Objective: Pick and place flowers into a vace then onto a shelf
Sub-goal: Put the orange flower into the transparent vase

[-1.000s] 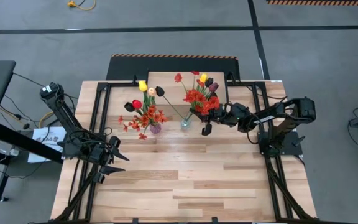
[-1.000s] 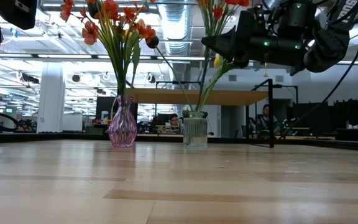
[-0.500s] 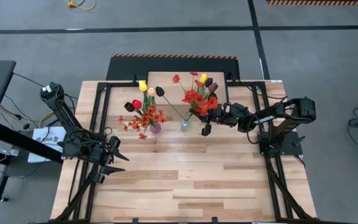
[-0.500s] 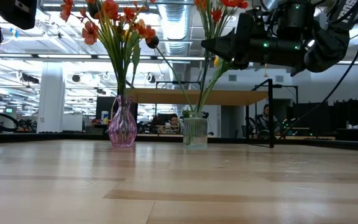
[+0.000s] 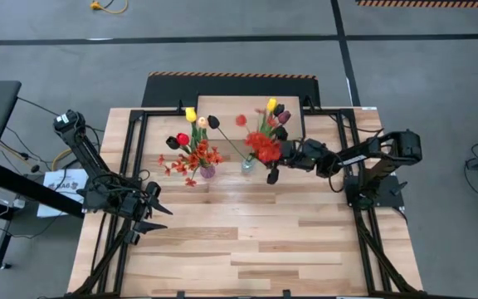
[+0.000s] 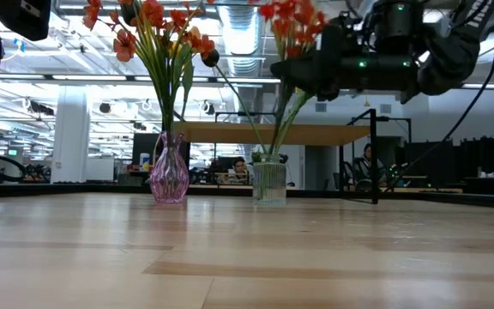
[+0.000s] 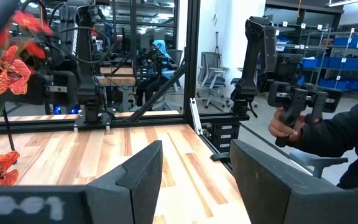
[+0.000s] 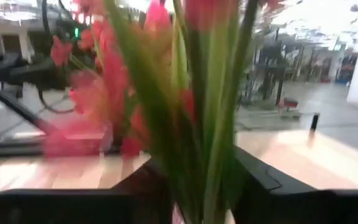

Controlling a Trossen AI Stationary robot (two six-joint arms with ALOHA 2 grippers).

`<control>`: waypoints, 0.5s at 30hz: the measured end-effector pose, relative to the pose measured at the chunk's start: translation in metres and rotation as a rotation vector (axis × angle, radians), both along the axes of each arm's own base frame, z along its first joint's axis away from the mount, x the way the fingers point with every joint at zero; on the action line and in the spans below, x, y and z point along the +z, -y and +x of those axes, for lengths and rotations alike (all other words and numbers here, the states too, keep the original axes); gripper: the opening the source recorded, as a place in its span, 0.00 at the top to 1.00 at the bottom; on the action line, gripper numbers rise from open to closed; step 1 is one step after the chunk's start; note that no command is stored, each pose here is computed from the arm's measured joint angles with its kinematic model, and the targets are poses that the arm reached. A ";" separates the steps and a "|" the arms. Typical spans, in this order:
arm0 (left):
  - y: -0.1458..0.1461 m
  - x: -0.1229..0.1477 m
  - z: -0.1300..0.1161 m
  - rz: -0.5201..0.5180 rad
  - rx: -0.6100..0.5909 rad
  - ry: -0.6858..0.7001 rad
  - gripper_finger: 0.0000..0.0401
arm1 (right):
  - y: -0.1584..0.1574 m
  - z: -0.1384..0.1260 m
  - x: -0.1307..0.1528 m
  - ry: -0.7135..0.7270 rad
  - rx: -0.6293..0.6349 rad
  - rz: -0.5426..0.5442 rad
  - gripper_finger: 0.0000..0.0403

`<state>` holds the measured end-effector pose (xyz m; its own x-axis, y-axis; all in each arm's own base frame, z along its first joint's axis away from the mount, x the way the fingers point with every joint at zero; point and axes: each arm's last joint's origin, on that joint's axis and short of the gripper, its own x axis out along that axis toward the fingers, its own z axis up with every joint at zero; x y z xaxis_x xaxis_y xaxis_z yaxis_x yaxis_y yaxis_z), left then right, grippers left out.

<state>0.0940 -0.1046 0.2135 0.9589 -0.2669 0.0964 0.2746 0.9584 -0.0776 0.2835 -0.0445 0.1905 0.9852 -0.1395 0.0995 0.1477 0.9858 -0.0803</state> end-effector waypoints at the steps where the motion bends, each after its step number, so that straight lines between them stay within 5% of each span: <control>1: 0.000 0.000 0.000 0.000 0.000 0.000 0.56 | -0.001 0.002 0.000 -0.019 0.006 0.002 0.70; 15: 0.000 0.000 0.000 -0.005 -0.001 -0.002 0.56 | -0.012 0.009 0.010 -0.197 0.023 -0.007 0.43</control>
